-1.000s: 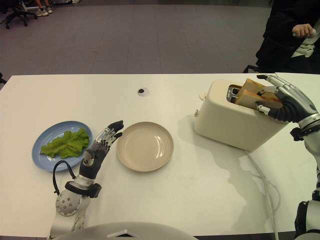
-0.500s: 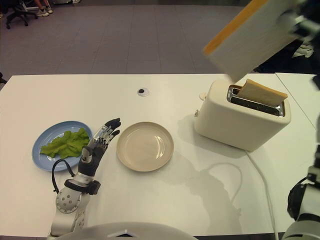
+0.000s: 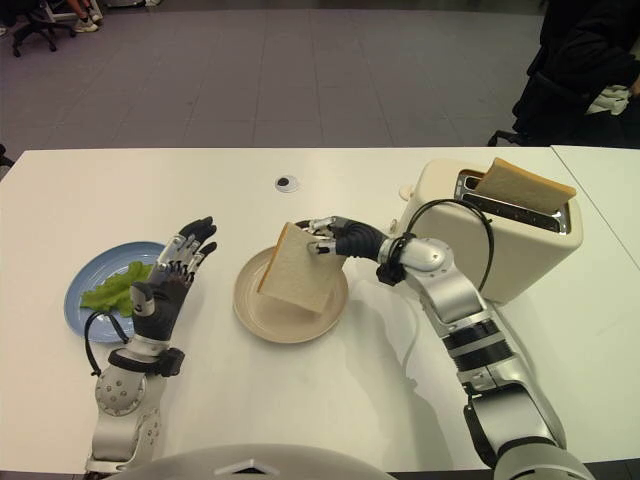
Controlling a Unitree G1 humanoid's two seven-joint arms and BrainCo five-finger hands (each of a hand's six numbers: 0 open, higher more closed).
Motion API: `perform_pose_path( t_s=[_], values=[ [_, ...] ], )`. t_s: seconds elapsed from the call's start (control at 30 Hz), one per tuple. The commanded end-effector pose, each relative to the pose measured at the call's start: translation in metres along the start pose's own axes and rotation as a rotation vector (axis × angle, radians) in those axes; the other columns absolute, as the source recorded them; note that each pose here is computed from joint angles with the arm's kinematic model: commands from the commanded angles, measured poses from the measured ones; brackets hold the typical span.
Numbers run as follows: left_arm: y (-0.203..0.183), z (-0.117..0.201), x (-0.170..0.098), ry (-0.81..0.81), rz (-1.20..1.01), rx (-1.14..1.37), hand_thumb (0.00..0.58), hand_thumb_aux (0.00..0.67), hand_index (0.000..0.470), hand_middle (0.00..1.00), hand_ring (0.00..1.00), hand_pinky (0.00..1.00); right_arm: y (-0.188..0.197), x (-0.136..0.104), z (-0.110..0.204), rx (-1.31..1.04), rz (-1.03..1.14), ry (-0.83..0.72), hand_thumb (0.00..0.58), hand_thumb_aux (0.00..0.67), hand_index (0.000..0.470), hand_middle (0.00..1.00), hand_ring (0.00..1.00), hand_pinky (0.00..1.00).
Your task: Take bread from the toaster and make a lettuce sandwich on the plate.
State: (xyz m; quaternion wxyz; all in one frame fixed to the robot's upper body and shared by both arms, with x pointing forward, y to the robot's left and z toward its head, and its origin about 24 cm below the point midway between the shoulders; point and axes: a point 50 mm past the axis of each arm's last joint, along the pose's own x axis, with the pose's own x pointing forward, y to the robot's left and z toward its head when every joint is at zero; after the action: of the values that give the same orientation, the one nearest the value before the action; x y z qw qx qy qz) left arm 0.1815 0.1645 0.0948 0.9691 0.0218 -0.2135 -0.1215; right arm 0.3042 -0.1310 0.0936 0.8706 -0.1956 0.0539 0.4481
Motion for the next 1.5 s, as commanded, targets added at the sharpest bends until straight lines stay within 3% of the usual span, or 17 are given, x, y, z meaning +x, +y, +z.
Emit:
perform_pose_path(
  t_s=[0.03,0.07,0.4,0.53,0.57,0.6,0.63,0.67,0.73,1.1,1.37,1.5],
  values=[
    [0.028,0.012,0.001,0.057,0.014,0.202,0.000,0.000,0.000,0.00,0.00,0.00,0.008,0.005,-0.009,-0.114,-0.012,0.031,0.447,0.349,0.245,0.00,0.00,0.00],
    [0.038,0.013,0.000,0.099,0.014,0.310,0.000,0.000,0.000,0.00,0.00,0.00,0.010,0.006,-0.010,-0.140,-0.017,0.034,0.000,0.000,0.000,0.00,0.00,0.00],
    [0.145,-0.008,-0.014,0.479,-0.091,1.340,0.000,0.000,0.000,0.00,0.00,0.00,0.006,0.007,-0.003,-0.256,-0.083,-0.019,0.000,0.000,0.000,0.00,0.00,0.00],
    [0.174,-0.030,-0.028,0.593,-0.171,1.555,0.000,0.000,0.000,0.00,0.00,0.00,0.005,0.000,0.003,-0.259,-0.103,-0.078,0.000,0.000,0.000,0.00,0.00,0.00],
    [0.176,-0.035,-0.031,0.607,-0.193,1.571,0.075,0.045,0.031,0.00,0.00,0.00,0.007,-0.001,0.005,-0.258,-0.099,-0.095,0.000,0.000,0.000,0.00,0.00,0.00],
    [0.175,-0.041,-0.033,0.615,-0.216,1.576,0.346,0.244,0.171,0.00,0.00,0.00,0.009,-0.002,0.006,-0.258,-0.094,-0.110,0.000,0.000,0.000,0.00,0.00,0.00],
    [0.173,-0.047,-0.035,0.624,-0.241,1.575,0.454,0.357,0.251,0.00,0.00,0.00,0.011,-0.003,0.008,-0.260,-0.091,-0.124,0.000,0.000,0.000,0.00,0.00,0.00],
    [0.172,-0.053,-0.036,0.632,-0.264,1.572,0.532,0.478,0.335,0.00,0.00,0.00,0.012,-0.003,0.009,-0.263,-0.090,-0.133,0.000,0.000,0.000,0.00,0.00,0.00],
    [0.170,-0.061,-0.037,0.643,-0.301,1.560,0.580,0.652,0.457,0.00,0.00,0.00,0.014,-0.005,0.011,-0.270,-0.091,-0.146,0.000,0.000,0.000,0.00,0.00,0.00],
    [0.161,-0.054,-0.031,0.567,-0.284,1.518,0.580,0.670,0.470,0.00,0.00,0.00,0.015,-0.006,0.013,-0.285,-0.107,-0.167,0.000,0.000,0.000,0.00,0.00,0.00],
    [0.136,0.018,0.007,0.254,-0.029,1.334,0.580,0.670,0.470,0.00,0.00,0.00,0.002,-0.016,0.014,-0.271,-0.175,-0.182,0.000,0.000,0.000,0.00,0.00,0.00],
    [0.099,0.025,0.022,0.142,-0.079,1.090,0.580,0.670,0.470,0.00,0.00,0.00,-0.012,-0.025,0.013,-0.251,-0.240,-0.187,0.000,0.000,0.000,0.00,0.00,0.00]
  ],
)
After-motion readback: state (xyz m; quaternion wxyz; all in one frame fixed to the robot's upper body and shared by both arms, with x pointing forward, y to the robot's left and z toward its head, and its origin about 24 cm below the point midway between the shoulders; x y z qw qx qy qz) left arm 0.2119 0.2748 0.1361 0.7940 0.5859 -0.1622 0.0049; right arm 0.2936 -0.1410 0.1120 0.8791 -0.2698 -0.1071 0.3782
